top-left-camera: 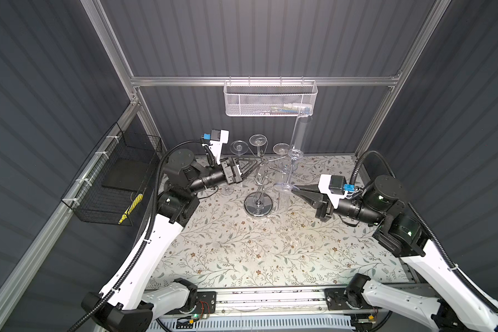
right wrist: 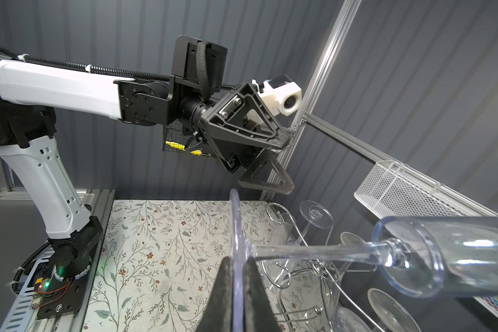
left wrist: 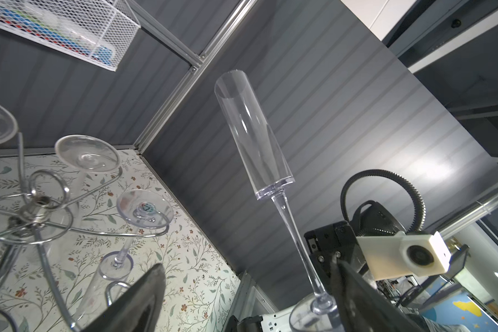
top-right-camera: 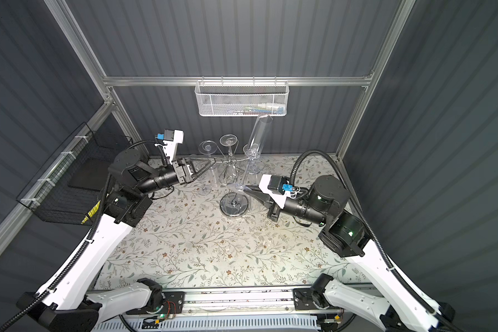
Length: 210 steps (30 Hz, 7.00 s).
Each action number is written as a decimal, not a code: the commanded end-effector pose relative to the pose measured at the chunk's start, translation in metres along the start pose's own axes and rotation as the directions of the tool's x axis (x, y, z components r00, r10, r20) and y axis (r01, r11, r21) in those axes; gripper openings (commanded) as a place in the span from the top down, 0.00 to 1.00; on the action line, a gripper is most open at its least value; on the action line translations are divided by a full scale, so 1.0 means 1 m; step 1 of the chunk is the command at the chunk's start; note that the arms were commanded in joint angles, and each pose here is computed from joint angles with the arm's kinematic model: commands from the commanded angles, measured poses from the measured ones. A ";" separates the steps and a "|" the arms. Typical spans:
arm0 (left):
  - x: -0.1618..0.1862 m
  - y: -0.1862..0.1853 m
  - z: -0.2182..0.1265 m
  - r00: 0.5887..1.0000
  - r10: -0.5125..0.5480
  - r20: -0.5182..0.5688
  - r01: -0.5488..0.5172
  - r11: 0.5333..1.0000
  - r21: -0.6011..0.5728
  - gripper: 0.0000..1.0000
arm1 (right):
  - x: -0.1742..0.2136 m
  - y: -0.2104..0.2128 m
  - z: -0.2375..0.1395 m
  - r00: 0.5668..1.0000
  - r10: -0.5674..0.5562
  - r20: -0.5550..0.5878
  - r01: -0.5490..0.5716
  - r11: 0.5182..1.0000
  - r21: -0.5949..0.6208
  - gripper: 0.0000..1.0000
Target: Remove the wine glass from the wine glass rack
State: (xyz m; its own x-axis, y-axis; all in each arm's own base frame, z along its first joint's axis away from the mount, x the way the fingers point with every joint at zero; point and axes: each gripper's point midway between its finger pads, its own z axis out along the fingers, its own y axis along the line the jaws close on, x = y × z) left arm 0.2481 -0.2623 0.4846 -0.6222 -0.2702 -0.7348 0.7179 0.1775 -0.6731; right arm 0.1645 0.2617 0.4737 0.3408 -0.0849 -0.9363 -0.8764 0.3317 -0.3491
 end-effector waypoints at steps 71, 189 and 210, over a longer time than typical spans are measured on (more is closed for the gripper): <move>0.072 -0.056 0.054 0.970 -0.011 -0.242 0.067 0.973 0.223 0.78 | 0.010 0.030 0.008 0.938 -0.333 -0.093 0.328 0.942 -0.070 1.00; 0.080 -0.001 0.047 0.644 0.712 -0.280 -0.752 0.656 -0.063 1.00 | -0.051 -0.099 0.031 0.774 0.553 0.308 -0.608 0.784 0.122 0.58; 0.066 -0.022 0.015 0.709 0.681 -0.181 -0.704 0.698 -0.131 0.32 | -0.052 -0.082 -0.007 0.844 0.462 0.271 -0.519 0.830 0.202 0.65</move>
State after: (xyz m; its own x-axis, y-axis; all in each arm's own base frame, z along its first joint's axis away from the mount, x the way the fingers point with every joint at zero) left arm 0.2036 -0.3078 0.4355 -0.0169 0.1615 -0.9867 0.9037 0.4248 0.0541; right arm 0.2225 0.2432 0.5466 -0.0812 0.3533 -0.9320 -0.8454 0.4709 0.2521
